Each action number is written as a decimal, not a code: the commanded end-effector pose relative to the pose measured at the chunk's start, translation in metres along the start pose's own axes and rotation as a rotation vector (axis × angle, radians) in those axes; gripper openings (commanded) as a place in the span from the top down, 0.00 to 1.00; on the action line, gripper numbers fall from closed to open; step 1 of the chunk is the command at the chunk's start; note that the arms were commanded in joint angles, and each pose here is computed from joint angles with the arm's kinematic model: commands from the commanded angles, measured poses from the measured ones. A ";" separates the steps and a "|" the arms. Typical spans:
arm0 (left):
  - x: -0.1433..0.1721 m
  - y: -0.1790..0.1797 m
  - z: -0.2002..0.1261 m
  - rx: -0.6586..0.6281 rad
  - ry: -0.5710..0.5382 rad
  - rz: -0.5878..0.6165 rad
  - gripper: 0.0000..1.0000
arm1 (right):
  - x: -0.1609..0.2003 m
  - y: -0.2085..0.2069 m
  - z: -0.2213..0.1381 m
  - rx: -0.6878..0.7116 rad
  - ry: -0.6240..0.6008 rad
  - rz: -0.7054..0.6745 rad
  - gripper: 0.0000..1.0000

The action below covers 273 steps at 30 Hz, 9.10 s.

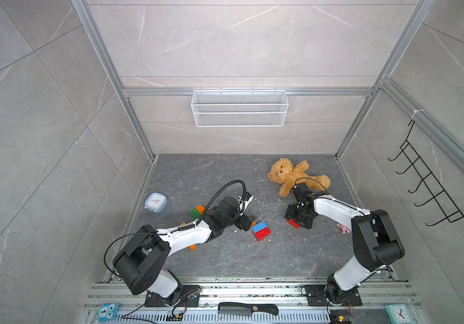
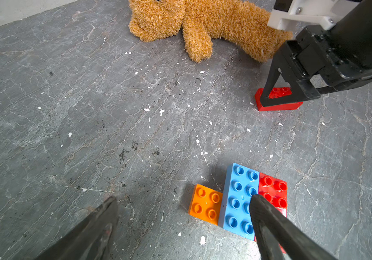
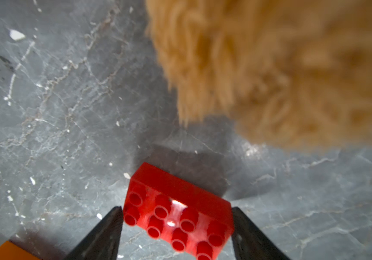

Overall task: Assemble a rectangle with lego
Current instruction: Pick up the lego brick from the center of the board, then assemble the lego brick with the lego brick, then adjust the lego brick at the center of the board.

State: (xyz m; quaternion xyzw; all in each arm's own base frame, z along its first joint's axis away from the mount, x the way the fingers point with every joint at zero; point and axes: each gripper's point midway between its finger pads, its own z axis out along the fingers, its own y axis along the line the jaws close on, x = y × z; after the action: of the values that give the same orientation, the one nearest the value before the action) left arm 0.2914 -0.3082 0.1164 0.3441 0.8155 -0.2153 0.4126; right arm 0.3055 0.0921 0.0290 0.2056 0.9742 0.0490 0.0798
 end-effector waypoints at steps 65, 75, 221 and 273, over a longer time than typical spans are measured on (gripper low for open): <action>-0.006 0.001 0.004 0.021 -0.028 0.013 0.08 | -0.003 -0.012 0.013 0.058 -0.002 0.028 0.25; -0.005 0.012 -0.004 0.001 -0.044 -0.026 0.08 | -0.001 -0.003 0.013 0.016 0.014 -0.019 0.37; 0.045 0.039 -0.052 -0.118 -0.036 -0.143 0.09 | 0.098 0.133 0.026 0.168 0.259 -1.082 0.32; 0.023 0.051 -0.041 -0.114 0.002 -0.190 0.12 | 0.053 0.145 -0.075 0.045 -0.028 -0.704 0.19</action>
State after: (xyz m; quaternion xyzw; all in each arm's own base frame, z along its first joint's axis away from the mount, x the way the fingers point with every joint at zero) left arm 0.2848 -0.2315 0.0953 0.2362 0.8630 -0.1990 0.3998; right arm 0.2985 0.2582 0.0771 -0.2130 0.9748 -0.0264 0.0608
